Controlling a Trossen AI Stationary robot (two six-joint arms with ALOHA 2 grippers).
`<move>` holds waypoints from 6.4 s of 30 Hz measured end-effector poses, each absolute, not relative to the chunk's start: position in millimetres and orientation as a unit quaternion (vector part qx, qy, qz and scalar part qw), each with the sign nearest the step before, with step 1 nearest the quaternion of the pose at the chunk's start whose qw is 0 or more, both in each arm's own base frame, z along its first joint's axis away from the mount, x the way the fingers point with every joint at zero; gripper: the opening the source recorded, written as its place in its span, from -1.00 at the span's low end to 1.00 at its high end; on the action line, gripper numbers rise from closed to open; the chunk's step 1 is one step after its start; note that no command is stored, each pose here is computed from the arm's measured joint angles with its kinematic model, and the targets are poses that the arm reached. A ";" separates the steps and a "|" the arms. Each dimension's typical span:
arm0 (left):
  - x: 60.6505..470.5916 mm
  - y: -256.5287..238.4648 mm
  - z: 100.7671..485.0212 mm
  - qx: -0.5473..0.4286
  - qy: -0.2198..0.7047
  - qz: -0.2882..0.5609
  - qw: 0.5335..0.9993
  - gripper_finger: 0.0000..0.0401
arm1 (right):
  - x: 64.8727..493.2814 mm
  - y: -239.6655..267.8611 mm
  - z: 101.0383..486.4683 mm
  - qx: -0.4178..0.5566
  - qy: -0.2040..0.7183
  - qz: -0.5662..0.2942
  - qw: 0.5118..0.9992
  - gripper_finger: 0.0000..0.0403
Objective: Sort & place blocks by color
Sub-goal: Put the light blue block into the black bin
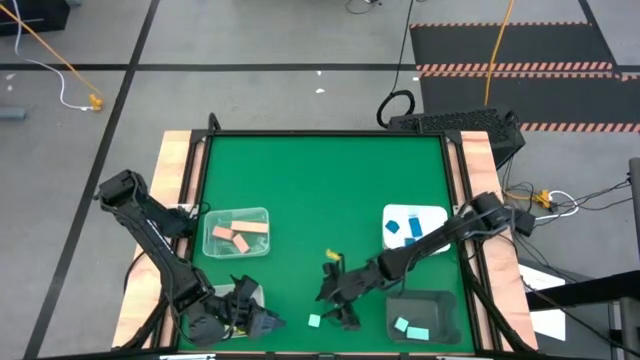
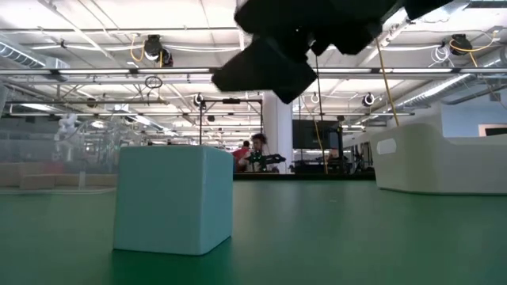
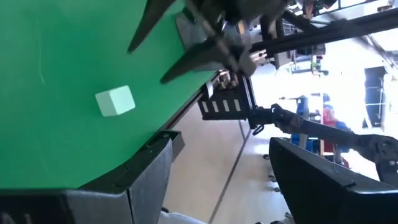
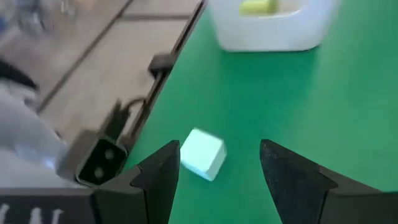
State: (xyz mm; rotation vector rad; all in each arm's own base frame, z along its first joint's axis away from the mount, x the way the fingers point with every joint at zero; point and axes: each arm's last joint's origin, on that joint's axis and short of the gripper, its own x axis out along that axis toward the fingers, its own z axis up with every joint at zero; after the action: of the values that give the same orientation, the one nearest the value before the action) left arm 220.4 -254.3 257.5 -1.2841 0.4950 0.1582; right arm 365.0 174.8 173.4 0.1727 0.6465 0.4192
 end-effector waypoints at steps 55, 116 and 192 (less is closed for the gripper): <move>222.0 -255.6 261.7 -0.615 0.208 0.066 0.758 0.34 | 394.8 192.4 114.1 0.044 0.301 0.246 0.920 0.05; 231.7 -246.4 261.2 -0.611 0.198 0.081 0.762 0.34 | 380.3 184.9 144.0 -0.154 0.251 0.355 0.887 0.05; 304.2 -148.8 261.6 -0.555 0.106 0.205 0.799 0.34 | 139.2 177.8 207.2 0.295 0.550 0.138 0.769 -0.40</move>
State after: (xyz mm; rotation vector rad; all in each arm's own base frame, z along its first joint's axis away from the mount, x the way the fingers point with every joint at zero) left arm 304.2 -148.8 261.6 -1.1913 0.2283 0.4389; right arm 139.2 177.8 207.2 0.6399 1.1926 0.3000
